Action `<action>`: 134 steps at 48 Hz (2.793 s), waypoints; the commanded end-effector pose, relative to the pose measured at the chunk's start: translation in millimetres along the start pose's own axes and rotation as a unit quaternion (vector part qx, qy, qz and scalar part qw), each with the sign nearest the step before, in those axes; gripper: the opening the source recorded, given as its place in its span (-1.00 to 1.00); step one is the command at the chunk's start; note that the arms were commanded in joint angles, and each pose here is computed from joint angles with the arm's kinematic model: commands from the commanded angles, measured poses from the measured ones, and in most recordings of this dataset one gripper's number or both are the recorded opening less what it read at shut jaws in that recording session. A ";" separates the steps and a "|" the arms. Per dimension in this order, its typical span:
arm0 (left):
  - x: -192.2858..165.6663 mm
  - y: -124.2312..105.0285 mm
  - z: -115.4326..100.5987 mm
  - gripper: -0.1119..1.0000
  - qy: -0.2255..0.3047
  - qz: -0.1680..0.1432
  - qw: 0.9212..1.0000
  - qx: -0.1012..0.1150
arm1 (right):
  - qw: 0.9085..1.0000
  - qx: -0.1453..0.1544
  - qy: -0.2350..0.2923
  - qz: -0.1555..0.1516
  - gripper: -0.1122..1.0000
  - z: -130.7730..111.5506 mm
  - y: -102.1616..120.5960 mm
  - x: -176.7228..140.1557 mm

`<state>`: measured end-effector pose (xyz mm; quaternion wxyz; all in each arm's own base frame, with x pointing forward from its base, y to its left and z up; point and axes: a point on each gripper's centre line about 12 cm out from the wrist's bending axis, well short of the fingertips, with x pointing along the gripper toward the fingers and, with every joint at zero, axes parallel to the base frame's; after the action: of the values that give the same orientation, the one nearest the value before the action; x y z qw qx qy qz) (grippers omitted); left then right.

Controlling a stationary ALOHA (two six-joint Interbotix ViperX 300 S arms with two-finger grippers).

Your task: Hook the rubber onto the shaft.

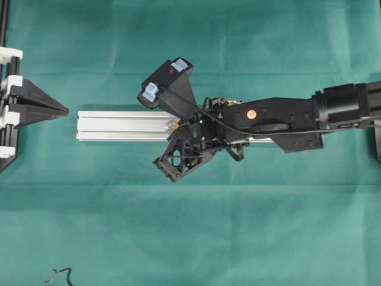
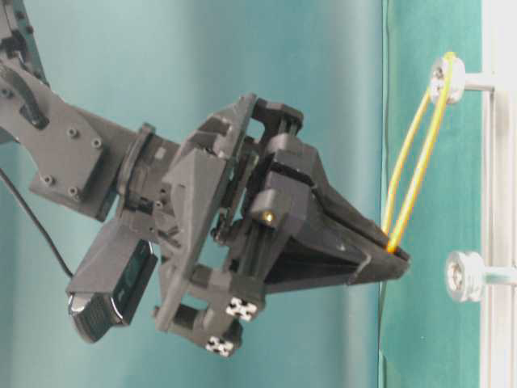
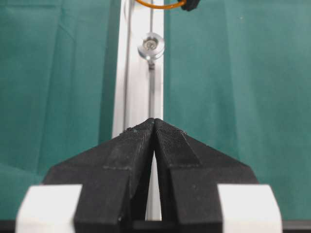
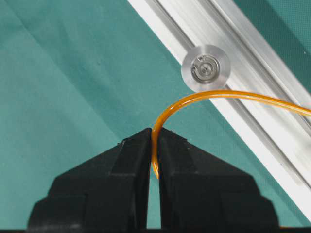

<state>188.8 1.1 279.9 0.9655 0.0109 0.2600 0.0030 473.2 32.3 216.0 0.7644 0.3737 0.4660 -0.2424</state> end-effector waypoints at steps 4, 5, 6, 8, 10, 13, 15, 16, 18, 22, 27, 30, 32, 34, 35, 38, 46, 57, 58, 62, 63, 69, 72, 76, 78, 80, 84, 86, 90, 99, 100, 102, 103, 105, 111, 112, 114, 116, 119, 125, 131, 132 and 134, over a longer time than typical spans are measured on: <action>-2.8 0.6 11.7 -0.80 -0.015 0.001 1.000 0.001 | 0.999 0.001 -0.021 0.024 -0.68 12.3 9.9 -11.6; -2.8 0.6 11.7 -0.80 -0.015 0.001 1.000 0.001 | 0.999 0.002 -0.021 0.024 -0.68 12.8 9.5 -10.8; -2.8 0.7 11.7 -0.80 -0.015 0.002 1.000 0.002 | 0.999 0.002 -0.022 0.025 -0.68 13.0 9.8 -10.9; -2.8 0.6 11.7 -0.80 -0.015 0.001 1.000 0.001 | 0.999 0.003 -0.022 0.026 -0.68 13.6 9.6 -9.4; -3.2 0.6 11.8 -0.80 -0.015 0.001 1.000 0.001 | 0.999 0.003 -0.023 0.027 -0.68 14.4 9.5 -8.7; -2.8 0.6 11.7 -0.80 -0.015 0.001 1.000 0.001 | 0.999 0.004 -0.024 0.028 -0.68 15.7 9.0 -7.2; -2.8 0.7 11.7 -0.80 -0.015 0.002 1.000 0.002 | 0.999 0.005 -0.025 0.027 -0.68 16.2 8.7 -5.0; -2.8 0.7 11.7 -0.80 -0.015 0.002 1.000 0.002 | 0.999 0.006 -0.025 0.027 -0.68 16.7 8.2 -4.2; -2.6 0.6 11.1 -0.80 -0.014 0.001 1.000 0.001 | 0.999 0.006 -0.025 0.027 -0.68 17.2 7.9 -2.7; -2.8 0.7 11.7 -0.80 -0.015 0.002 1.000 0.002 | 0.999 0.007 -0.026 0.028 -0.68 18.6 7.3 -1.3; -2.8 0.7 11.7 -0.80 -0.015 0.002 1.000 0.002 | 0.999 0.009 -0.027 0.028 -0.68 19.6 6.5 1.7; -2.8 0.6 11.7 -0.80 -0.015 0.001 1.000 0.001 | 0.999 0.009 -0.027 0.027 -0.68 20.1 6.1 3.9; -2.8 0.6 11.7 -0.80 -0.015 0.001 1.000 0.001 | 0.999 0.009 -0.027 0.028 -0.68 19.9 6.1 5.3; -2.8 0.7 11.7 -0.80 -0.015 0.002 1.000 0.002 | 0.999 0.010 -0.027 0.028 -0.68 20.5 5.8 6.8; -2.6 0.6 11.1 -0.80 -0.014 0.001 1.000 0.001 | 0.999 0.010 -0.028 0.029 -0.68 21.3 5.7 7.5; -2.6 0.6 11.1 -0.80 -0.014 0.001 1.000 0.001 | 0.999 0.011 -0.029 0.030 -0.68 21.9 5.6 10.4; -2.8 0.6 11.9 -0.80 -0.015 0.001 1.000 0.001 | 0.999 0.012 -0.034 0.034 -0.68 24.9 4.8 15.4; -2.8 0.6 11.9 -0.80 -0.015 0.001 1.000 0.001 | 0.999 0.006 -0.045 0.028 -0.68 31.0 0.9 19.5; -2.6 0.6 11.3 -0.80 -0.015 0.001 1.000 0.001 | 0.999 0.006 -0.045 0.027 -0.68 30.7 0.4 20.6; -2.8 0.6 11.9 -0.80 -0.015 0.001 1.000 0.001 | 0.999 0.006 -0.047 0.027 -0.68 32.9 -1.0 21.3; -2.6 0.7 11.3 -0.80 -0.015 0.002 1.000 0.002 | 0.999 0.006 -0.047 0.027 -0.68 32.8 -1.0 22.1; -2.6 0.7 11.5 -0.80 -0.015 0.002 1.000 0.002 | 0.998 0.006 -0.049 0.029 -0.68 33.7 -0.9 23.5; -2.6 0.7 11.5 -0.80 -0.015 0.002 1.000 0.002 | 0.998 0.006 -0.050 0.031 -0.68 34.0 -0.5 24.1; -2.8 0.7 12.1 -0.80 -0.016 0.002 1.000 0.002 | 0.998 0.005 -0.051 0.033 -0.68 34.3 0.0 24.1; -2.6 0.7 11.5 -0.80 -0.015 0.002 1.000 0.002 | 0.998 0.006 -0.051 0.034 -0.68 34.3 0.2 24.0; -2.6 0.7 11.5 -0.80 -0.015 0.002 1.000 0.002 | 0.998 0.006 -0.051 0.033 -0.68 34.1 0.0 24.8; -2.8 0.7 12.1 -0.80 -0.016 0.002 1.000 0.002 | 0.998 0.006 -0.051 0.033 -0.68 34.1 0.0 24.8; -2.6 0.7 11.5 -0.80 -0.015 0.002 1.000 0.002 | 0.998 0.006 -0.051 0.034 -0.68 34.2 0.1 24.8; -2.8 0.6 12.1 -0.80 -0.016 0.001 1.000 0.001 | 0.998 0.008 -0.052 0.035 -0.68 34.2 0.3 25.5; -2.8 0.7 12.2 -0.80 -0.017 0.002 1.000 0.002 | 0.998 0.007 -0.053 0.036 -0.68 34.6 0.9 27.2; -2.8 0.7 12.2 -0.80 -0.017 0.002 1.000 0.002 | 0.998 0.008 -0.053 0.037 -0.68 34.8 1.3 26.9; -2.8 0.7 12.2 -0.80 -0.017 0.002 1.000 0.002 | 0.998 0.008 -0.053 0.037 -0.68 34.6 1.1 27.6; -2.8 0.6 12.2 -0.80 -0.017 0.001 1.000 0.001 | 0.998 0.008 -0.053 0.037 -0.68 34.9 1.5 27.3; -2.8 0.6 12.2 -0.80 -0.017 0.001 1.000 0.001 | 0.998 0.008 -0.053 0.037 -0.68 34.8 1.3 28.0; -2.8 0.7 12.2 -0.80 -0.017 0.002 1.000 0.002 | 0.998 0.008 -0.053 0.037 -0.68 35.0 1.8 28.8; -2.8 0.7 12.2 -0.80 -0.017 0.002 1.000 0.002 | 0.998 0.008 -0.052 0.035 -0.68 34.6 1.2 29.9; -2.8 0.7 12.2 -0.80 -0.017 0.002 1.000 0.002 | 0.998 0.008 -0.051 0.035 -0.68 34.4 1.0 30.6; -2.6 0.6 11.7 -0.80 -0.016 0.001 1.000 0.001 | 0.998 0.008 -0.051 0.035 -0.68 34.5 1.2 31.0; -2.8 0.6 12.2 -0.80 -0.017 0.001 1.000 0.001 | 0.998 0.008 -0.052 0.035 -0.68 34.5 1.3 31.7; -2.6 0.7 11.7 -0.80 -0.016 0.002 1.000 0.002 | 0.998 0.007 -0.052 0.037 -0.68 34.1 1.2 35.6; -2.6 0.7 11.7 -0.80 -0.016 0.002 1.000 0.002 | 0.998 0.008 -0.052 0.038 -0.68 34.1 1.5 38.2; -2.6 0.7 11.7 -0.80 -0.016 0.002 1.000 0.002 | 0.998 0.007 -0.052 0.037 -0.68 33.8 1.0 39.2; -2.6 0.7 11.7 -0.80 -0.016 0.002 1.000 0.002 | 0.998 0.008 -0.052 0.037 -0.68 33.9 1.2 39.6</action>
<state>188.8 1.1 279.5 0.9655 0.0109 0.2600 0.0030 503.1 5.8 170.7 0.7802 0.3762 0.4339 -0.2480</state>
